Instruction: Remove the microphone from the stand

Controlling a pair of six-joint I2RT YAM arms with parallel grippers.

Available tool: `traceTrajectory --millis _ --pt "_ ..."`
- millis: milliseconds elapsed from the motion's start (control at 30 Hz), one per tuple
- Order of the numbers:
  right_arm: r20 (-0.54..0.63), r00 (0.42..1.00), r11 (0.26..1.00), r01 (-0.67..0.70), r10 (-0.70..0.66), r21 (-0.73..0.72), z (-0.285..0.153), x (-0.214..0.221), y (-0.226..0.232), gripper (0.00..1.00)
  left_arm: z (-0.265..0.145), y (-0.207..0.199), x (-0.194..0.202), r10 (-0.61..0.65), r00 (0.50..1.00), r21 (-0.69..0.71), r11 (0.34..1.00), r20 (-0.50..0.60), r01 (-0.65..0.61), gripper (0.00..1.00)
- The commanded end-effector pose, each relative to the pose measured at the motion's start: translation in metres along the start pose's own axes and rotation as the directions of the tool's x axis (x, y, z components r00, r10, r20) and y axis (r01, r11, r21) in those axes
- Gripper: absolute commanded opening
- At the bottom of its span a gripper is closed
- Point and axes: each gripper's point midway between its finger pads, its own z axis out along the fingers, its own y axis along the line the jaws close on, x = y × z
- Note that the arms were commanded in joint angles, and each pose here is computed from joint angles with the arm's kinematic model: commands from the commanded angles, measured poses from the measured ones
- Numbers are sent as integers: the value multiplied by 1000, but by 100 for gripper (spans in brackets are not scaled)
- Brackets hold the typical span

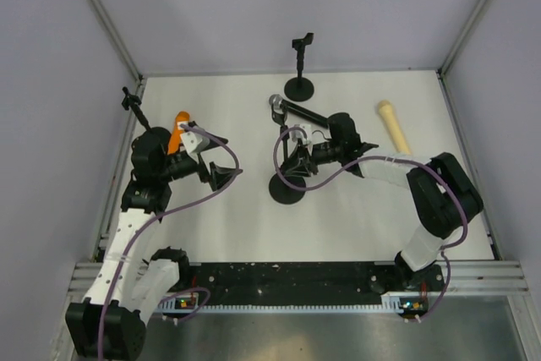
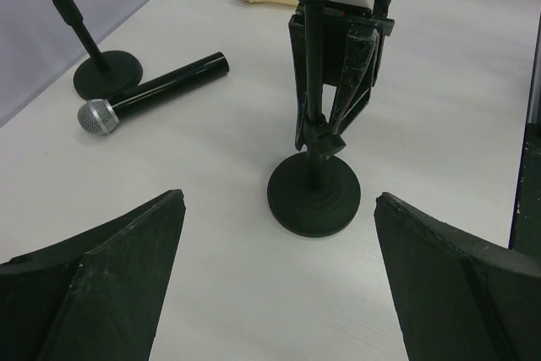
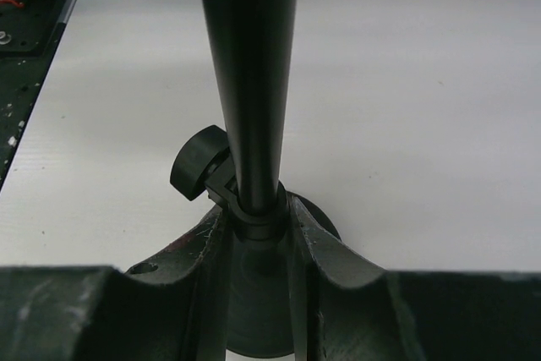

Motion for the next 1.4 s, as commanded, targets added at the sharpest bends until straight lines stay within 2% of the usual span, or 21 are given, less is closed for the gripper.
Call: traceTrajectory --millis 0,300,567,633,700,733,833,933,1000,1200,1267,1367 --pt "64 992 984 97 -107 151 -5 -38 -20 0 -1 2 -12 45 998 -8 999 44 -45 99" --pt "90 989 893 66 -118 446 -18 -50 -60 0 -4 6 -13 40 998 -34 999 52 -38 99" --pt "104 992 806 -9 -66 591 -24 -50 -82 0 -6 8 -13 27 998 -43 999 57 -25 99" --pt "99 993 809 -13 -56 587 -20 -48 -81 1 -7 9 -15 28 998 -48 999 60 -25 99" --pt "86 995 836 -14 -40 548 -12 -42 -76 6 -7 9 -15 32 998 -50 998 62 -29 99" --pt "79 996 848 -13 -34 530 -9 -39 -73 11 -8 10 -14 32 998 -55 998 61 -28 99" --pt "59 996 876 29 -66 482 -5 -40 -66 37 -8 9 -16 25 998 -53 998 65 -21 99" --pt "28 993 911 92 -113 401 -1 -38 -52 52 -9 10 -16 21 998 -52 999 67 -18 99" --pt "19 993 929 106 -120 355 1 -33 -45 56 -8 10 -13 15 998 -50 999 67 -12 99" --pt "56 994 962 80 -98 261 -9 -31 -38 54 -8 9 -15 11 997 -42 999 72 -8 99" --pt "65 994 964 73 -92 254 -13 -30 -38 48 -8 9 -14 14 997 -44 999 74 -10 99" --pt "88 993 959 48 -75 280 -20 -32 -44 32 -8 9 -15 7 997 -41 999 76 -4 99"
